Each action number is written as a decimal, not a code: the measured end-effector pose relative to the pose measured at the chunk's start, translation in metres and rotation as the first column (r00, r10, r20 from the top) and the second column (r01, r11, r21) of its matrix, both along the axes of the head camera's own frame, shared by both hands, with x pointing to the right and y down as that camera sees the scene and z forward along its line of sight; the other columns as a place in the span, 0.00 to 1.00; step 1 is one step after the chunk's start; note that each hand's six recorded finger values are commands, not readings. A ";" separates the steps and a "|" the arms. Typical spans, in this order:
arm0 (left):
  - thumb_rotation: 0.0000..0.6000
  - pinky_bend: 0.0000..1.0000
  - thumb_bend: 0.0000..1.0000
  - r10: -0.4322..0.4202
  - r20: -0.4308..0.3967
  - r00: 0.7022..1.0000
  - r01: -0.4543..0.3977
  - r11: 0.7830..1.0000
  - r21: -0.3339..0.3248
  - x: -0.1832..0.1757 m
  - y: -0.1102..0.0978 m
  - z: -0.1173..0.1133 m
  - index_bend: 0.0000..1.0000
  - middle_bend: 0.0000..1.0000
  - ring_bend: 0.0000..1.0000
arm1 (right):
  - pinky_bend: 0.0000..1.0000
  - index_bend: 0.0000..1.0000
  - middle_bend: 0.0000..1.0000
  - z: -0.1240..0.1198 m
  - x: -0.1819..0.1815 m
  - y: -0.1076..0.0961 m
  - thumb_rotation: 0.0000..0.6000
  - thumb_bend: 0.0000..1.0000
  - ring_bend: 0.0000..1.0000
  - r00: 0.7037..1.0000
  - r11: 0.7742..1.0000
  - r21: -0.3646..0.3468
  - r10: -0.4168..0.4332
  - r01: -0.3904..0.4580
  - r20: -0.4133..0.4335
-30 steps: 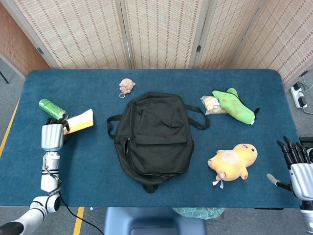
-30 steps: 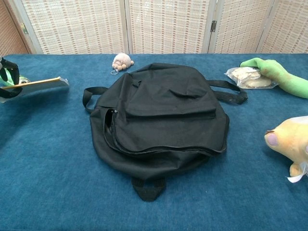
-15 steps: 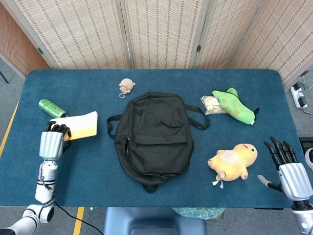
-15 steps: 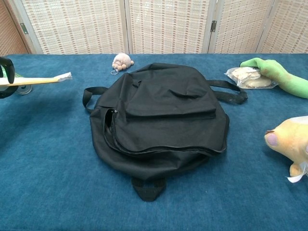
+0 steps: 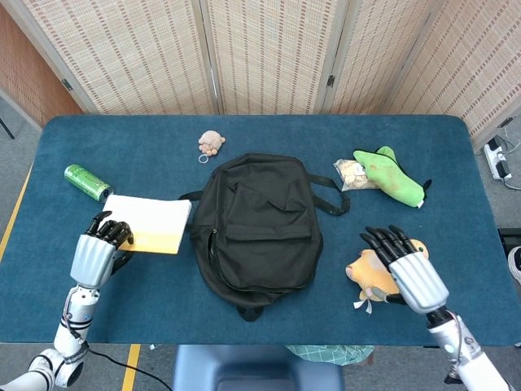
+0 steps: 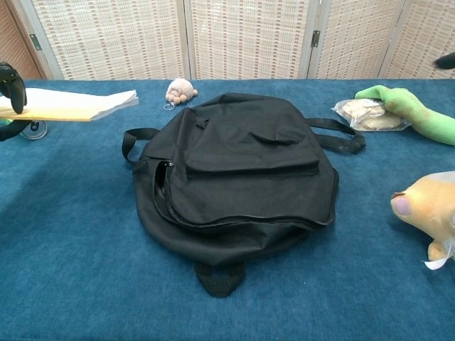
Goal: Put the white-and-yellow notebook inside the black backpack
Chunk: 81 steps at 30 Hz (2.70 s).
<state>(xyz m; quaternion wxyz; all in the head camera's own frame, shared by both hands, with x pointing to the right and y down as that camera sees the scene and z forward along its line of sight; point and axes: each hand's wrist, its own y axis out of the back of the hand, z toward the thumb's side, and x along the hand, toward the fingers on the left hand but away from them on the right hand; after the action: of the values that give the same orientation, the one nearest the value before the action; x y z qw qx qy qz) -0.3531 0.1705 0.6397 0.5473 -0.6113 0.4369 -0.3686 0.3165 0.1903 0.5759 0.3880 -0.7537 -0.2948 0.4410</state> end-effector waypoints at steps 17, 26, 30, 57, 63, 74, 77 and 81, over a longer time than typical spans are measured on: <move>1.00 0.30 0.52 0.059 0.004 0.998 -0.059 0.998 -0.028 0.014 0.005 -0.005 0.69 0.57 0.51 | 0.14 0.19 0.12 0.072 -0.144 -0.021 1.00 0.17 0.12 0.980 0.930 -0.316 -0.155 0.187 0.123; 1.00 0.29 0.52 0.054 0.007 0.999 -0.054 0.998 -0.034 0.013 0.005 -0.004 0.69 0.57 0.51 | 0.16 0.21 0.13 0.089 -0.177 -0.017 1.00 0.17 0.13 0.975 0.906 -0.366 -0.173 0.214 0.142; 1.00 0.29 0.52 0.052 0.009 0.999 -0.051 0.998 -0.040 0.012 0.006 -0.002 0.69 0.57 0.51 | 0.16 0.21 0.13 0.097 -0.183 -0.014 1.00 0.17 0.14 0.974 0.897 -0.383 -0.184 0.220 0.130; 1.00 0.28 0.52 0.032 -0.005 0.999 -0.033 0.998 -0.052 0.007 0.006 0.000 0.68 0.56 0.51 | 0.25 0.43 0.18 0.125 -0.206 -0.019 1.00 0.42 0.21 0.976 0.917 -0.344 -0.218 0.200 -0.014; 1.00 0.28 0.52 0.032 -0.004 0.999 -0.032 0.998 -0.051 0.007 0.006 0.001 0.68 0.56 0.50 | 0.26 0.50 0.21 0.128 -0.209 -0.019 1.00 0.50 0.21 0.978 0.924 -0.331 -0.209 0.191 -0.020; 1.00 0.27 0.52 0.032 -0.006 0.999 -0.032 0.998 -0.047 0.005 0.004 -0.002 0.68 0.55 0.50 | 0.26 0.63 0.27 0.128 -0.214 -0.023 1.00 0.55 0.22 0.984 0.945 -0.282 -0.176 0.164 -0.020; 1.00 0.27 0.52 0.031 -0.027 0.999 -0.032 0.998 -0.050 0.005 0.004 -0.003 0.68 0.55 0.50 | 0.26 0.65 0.28 0.125 -0.214 -0.030 1.00 0.56 0.22 0.988 0.955 -0.257 -0.157 0.147 -0.016; 1.00 0.28 0.52 0.034 -0.081 0.996 -0.039 0.998 -0.053 0.006 0.004 -0.008 0.68 0.55 0.50 | 0.27 0.67 0.29 0.118 -0.213 -0.043 1.00 0.56 0.24 0.992 0.968 -0.221 -0.123 0.117 -0.011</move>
<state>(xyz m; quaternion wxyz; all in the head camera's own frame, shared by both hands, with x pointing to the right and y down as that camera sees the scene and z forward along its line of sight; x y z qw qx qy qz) -0.3473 0.1750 0.6321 0.5192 -0.6481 0.4371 -0.3455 0.1037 0.1473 0.6938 0.3317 -0.8030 -0.1933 0.4558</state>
